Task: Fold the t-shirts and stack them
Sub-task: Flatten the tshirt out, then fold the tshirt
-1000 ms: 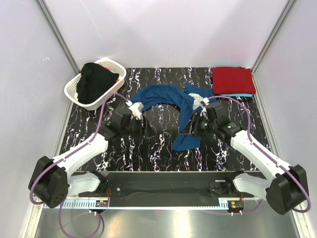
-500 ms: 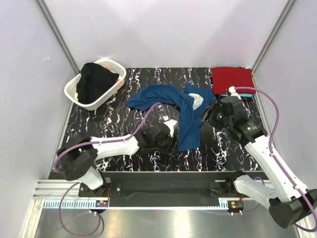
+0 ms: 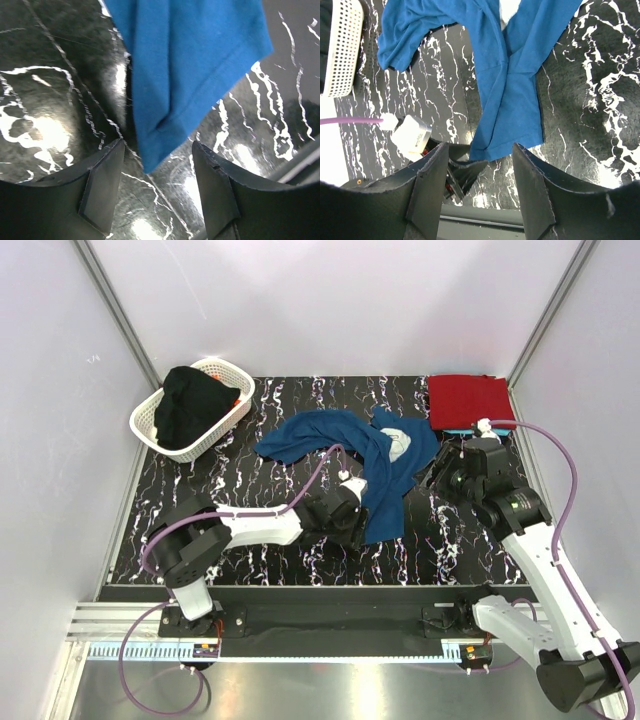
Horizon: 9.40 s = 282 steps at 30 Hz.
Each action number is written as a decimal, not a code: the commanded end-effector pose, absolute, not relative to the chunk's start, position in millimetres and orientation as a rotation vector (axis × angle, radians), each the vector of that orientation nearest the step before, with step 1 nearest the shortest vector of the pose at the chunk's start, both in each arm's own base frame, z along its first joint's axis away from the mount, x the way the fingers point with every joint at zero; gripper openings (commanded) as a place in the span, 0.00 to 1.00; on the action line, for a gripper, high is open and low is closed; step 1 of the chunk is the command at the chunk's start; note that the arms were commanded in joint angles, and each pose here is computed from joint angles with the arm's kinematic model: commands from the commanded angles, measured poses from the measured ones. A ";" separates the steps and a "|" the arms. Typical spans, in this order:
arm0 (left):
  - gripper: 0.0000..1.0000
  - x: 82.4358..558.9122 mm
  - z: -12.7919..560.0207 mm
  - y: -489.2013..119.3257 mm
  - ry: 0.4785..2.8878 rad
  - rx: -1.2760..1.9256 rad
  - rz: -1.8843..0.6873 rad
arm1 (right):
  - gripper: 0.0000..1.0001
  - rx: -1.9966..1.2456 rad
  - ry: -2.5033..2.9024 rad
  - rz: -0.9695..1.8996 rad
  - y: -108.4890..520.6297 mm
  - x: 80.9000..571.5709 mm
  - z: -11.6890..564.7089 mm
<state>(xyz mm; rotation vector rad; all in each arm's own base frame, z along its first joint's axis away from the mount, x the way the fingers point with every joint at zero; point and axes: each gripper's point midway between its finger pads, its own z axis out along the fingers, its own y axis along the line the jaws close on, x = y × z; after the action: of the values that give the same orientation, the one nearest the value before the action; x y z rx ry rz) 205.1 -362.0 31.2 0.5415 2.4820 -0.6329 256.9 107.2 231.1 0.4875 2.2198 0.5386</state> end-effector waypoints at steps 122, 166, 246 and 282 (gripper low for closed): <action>0.00 278.8 159.8 -84.9 2.186 -0.298 -0.648 | 0.40 1.217 2.367 0.256 90.5 403.0 28.6; 0.00 159.7 545.5 -97.3 1.286 -0.215 -1.003 | 0.00 0.712 1.522 0.678 36.8 191.6 497.5; 0.00 204.3 177.3 -13.2 1.970 -0.857 -0.348 | 0.00 1.117 2.265 0.487 48.0 205.7 127.6; 0.00 341.0 181.3 -66.2 2.166 -0.537 -0.549 | 0.00 1.006 2.302 0.336 31.0 245.6 106.0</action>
<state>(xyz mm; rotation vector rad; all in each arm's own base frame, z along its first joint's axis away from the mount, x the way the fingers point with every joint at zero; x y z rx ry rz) 315.2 -50.4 159.1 -0.6392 2.2186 -0.4456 229.5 43.6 89.7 1.0331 2.4104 0.3814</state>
